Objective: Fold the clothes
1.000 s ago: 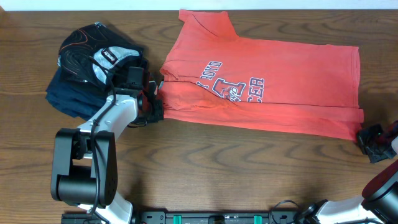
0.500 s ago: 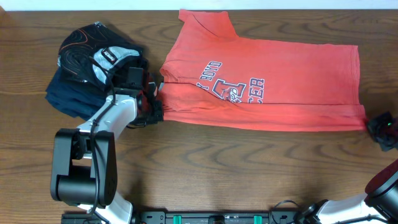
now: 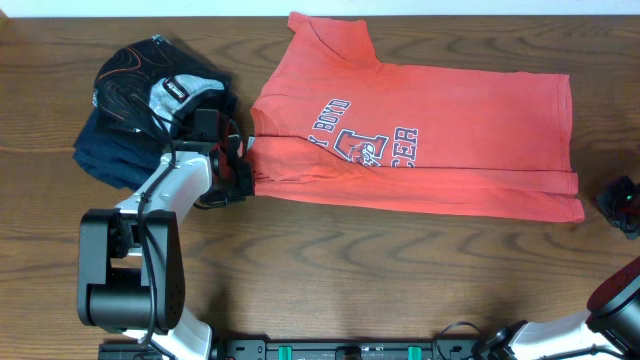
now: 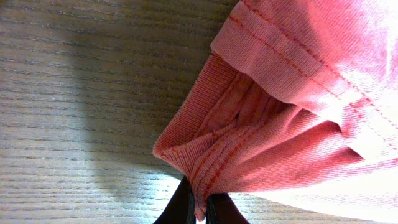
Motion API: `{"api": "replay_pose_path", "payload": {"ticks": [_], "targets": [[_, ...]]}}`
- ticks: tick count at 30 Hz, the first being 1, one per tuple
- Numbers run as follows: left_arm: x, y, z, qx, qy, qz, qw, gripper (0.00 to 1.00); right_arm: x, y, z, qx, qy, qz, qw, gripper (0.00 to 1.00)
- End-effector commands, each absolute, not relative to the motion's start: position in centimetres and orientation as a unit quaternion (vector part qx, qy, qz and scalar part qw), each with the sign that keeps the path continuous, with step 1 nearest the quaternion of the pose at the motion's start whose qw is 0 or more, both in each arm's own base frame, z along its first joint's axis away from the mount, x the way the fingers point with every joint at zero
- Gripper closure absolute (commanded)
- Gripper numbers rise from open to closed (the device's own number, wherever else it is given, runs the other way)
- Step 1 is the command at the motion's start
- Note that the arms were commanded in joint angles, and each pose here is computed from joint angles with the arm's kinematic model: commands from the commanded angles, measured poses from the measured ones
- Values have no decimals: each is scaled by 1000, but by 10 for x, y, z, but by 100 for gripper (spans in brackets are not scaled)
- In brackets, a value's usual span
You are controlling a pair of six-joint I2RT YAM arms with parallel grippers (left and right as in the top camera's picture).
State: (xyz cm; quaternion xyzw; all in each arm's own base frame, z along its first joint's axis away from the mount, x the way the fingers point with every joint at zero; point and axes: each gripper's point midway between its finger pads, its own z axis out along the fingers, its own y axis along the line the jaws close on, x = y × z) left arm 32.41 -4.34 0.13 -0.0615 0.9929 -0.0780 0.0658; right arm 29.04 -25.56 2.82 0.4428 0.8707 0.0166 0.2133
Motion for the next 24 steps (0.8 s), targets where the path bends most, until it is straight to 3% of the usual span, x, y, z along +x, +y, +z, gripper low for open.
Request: {"api": "replay_pose_path", "payload": {"ticks": [1,9,10,11,15,24], "targets": [[331,-37,10,-64,993,-65,80,94,285,-265,32,445,871,-3,208,94],[330,-37,10,-64,993,-65,79,94,251,-221,16,518,847,58,101,88],[330,-37,10,-64,993,-65,79,94,246,-220,15,522,846,52,89,67],[330,-37,10,-64,993,-65,80,94,240,-220,14,525,847,42,78,61],[331,-37,10,-64,993,-65,80,94,229,-219,12,539,840,28,56,60],[332,-37,11,-63,992,-65,84,94,243,-227,11,565,819,33,92,71]]}}
